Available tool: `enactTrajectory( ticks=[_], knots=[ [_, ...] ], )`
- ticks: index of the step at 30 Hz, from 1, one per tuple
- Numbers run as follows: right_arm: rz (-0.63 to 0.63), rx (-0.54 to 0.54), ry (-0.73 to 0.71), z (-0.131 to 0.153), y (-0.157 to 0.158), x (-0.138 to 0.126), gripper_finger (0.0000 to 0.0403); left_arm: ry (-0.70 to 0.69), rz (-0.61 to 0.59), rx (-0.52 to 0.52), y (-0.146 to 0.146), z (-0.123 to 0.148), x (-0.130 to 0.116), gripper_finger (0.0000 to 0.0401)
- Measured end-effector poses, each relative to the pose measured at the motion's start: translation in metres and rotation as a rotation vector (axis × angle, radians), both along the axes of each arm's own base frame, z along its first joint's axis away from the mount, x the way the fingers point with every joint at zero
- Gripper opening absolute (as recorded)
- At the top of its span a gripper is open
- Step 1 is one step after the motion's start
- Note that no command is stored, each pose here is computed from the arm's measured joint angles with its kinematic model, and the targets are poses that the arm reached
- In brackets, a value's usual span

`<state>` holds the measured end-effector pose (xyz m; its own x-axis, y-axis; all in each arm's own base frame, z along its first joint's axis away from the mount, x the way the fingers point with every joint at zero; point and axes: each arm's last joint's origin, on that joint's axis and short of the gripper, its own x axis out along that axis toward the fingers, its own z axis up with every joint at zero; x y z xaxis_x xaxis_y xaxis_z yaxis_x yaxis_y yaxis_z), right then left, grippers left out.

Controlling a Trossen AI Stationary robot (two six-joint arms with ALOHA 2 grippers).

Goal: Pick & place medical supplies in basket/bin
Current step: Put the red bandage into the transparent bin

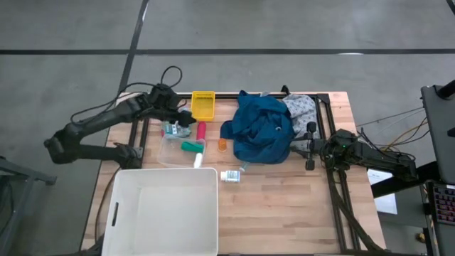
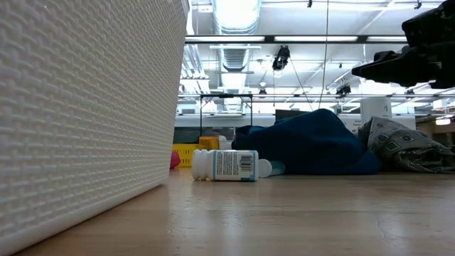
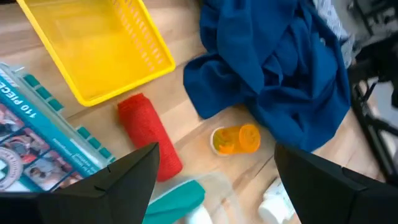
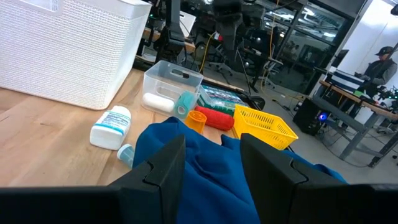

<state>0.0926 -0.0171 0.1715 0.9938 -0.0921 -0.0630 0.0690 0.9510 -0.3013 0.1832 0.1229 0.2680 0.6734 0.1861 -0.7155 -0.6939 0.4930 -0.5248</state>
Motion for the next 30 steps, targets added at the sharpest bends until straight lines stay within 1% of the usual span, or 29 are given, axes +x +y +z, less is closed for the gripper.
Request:
enactTrajectory(
  ticks=[3,8,13,19,25,30],
  knots=[
    [0.0,0.0,0.0,0.0,0.0,0.0,0.0148,-0.005,0.031,-0.039,0.001,-0.003,0.005,0.0322],
    [0.0,0.0,0.0,0.0,0.0,0.0,0.0148,-0.037,0.069,-0.068,0.003,-0.004,0.009,0.0322],
    [0.0,0.0,0.0,0.0,0.0,0.0,0.0148,-0.103,0.106,-0.076,0.005,0.001,0.013,0.0322],
    [0.0,0.0,0.0,0.0,0.0,0.0,0.0148,-0.114,0.172,-0.116,0.005,0.001,0.013,0.0322],
    [0.0,0.0,0.0,0.0,0.0,0.0,0.0148,-0.125,0.229,-0.109,0.005,0.002,0.015,0.0322],
    [0.0,0.0,0.001,0.0,0.0,0.0,0.0148,-0.137,0.245,-0.122,0.002,0.002,0.017,0.0322]
  ],
)
